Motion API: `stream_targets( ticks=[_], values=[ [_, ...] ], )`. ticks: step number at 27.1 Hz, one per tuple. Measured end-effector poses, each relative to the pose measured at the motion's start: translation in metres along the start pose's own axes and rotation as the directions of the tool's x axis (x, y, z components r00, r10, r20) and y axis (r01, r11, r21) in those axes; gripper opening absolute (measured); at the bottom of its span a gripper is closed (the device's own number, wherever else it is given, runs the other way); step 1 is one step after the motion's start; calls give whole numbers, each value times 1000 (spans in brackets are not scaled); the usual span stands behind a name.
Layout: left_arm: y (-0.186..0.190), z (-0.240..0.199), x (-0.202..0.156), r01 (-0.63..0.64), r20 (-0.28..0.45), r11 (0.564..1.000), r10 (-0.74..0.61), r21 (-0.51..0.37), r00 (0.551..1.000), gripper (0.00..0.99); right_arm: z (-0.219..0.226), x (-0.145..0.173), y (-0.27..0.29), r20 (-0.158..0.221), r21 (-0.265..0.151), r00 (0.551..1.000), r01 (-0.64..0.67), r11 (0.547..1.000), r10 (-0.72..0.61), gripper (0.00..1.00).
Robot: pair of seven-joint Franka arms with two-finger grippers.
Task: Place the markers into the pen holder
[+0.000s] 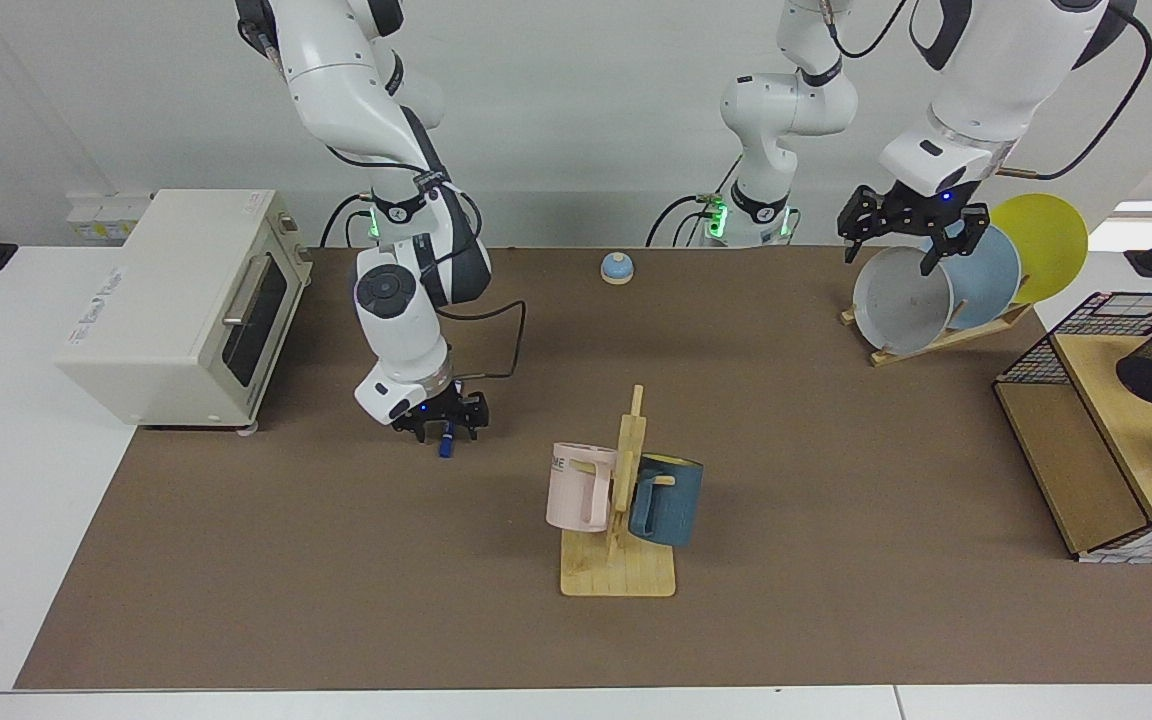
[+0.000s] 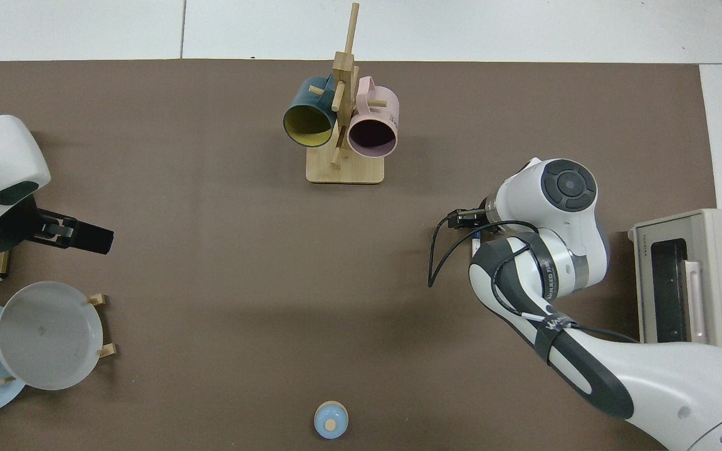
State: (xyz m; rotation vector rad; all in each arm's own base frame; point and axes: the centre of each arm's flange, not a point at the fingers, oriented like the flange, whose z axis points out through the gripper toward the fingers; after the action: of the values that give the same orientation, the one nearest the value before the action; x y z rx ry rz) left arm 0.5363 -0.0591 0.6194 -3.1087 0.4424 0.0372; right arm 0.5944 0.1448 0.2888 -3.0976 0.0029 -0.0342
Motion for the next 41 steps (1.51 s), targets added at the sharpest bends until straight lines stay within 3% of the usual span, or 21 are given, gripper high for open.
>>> stream_targets(
  ticks=[15,19,20,21,23,24,26,27,28,41],
  values=[
    [3,0,0,-5,1,1000,5,0,1000,991,6,-12,9,60,-22,998,-34,999,36,789],
    [3,0,0,-5,1,1000,5,0,1000,991,5,-13,9,63,-25,997,-35,999,36,714],
    [3,0,0,-5,1,1000,5,0,1000,991,4,-12,10,62,-25,997,-35,999,37,674],
    [3,0,0,-5,1,1000,5,0,1000,991,4,-12,10,62,-25,997,-36,999,37,564],
    [3,0,0,-5,0,1000,5,0,1000,991,1,-12,11,59,-26,998,-36,999,38,480],
    [3,0,0,-5,0,1000,5,0,1000,991,0,-12,11,58,-26,998,-37,999,38,374],
    [3,0,0,-5,0,1000,5,0,1000,991,0,-12,11,58,-26,998,-36,999,38,295],
    [3,0,0,-5,0,1000,5,0,1000,991,0,-12,11,58,-26,998,-36,999,38,189],
    [3,0,0,-5,0,1000,5,0,1000,991,0,-12,11,57,-26,998,-37,999,38,163],
    [2,-2,0,-4,-5,1000,4,1,1000,991,-17,-1,8,29,-20,998,-61,998,62,163]
  ],
)
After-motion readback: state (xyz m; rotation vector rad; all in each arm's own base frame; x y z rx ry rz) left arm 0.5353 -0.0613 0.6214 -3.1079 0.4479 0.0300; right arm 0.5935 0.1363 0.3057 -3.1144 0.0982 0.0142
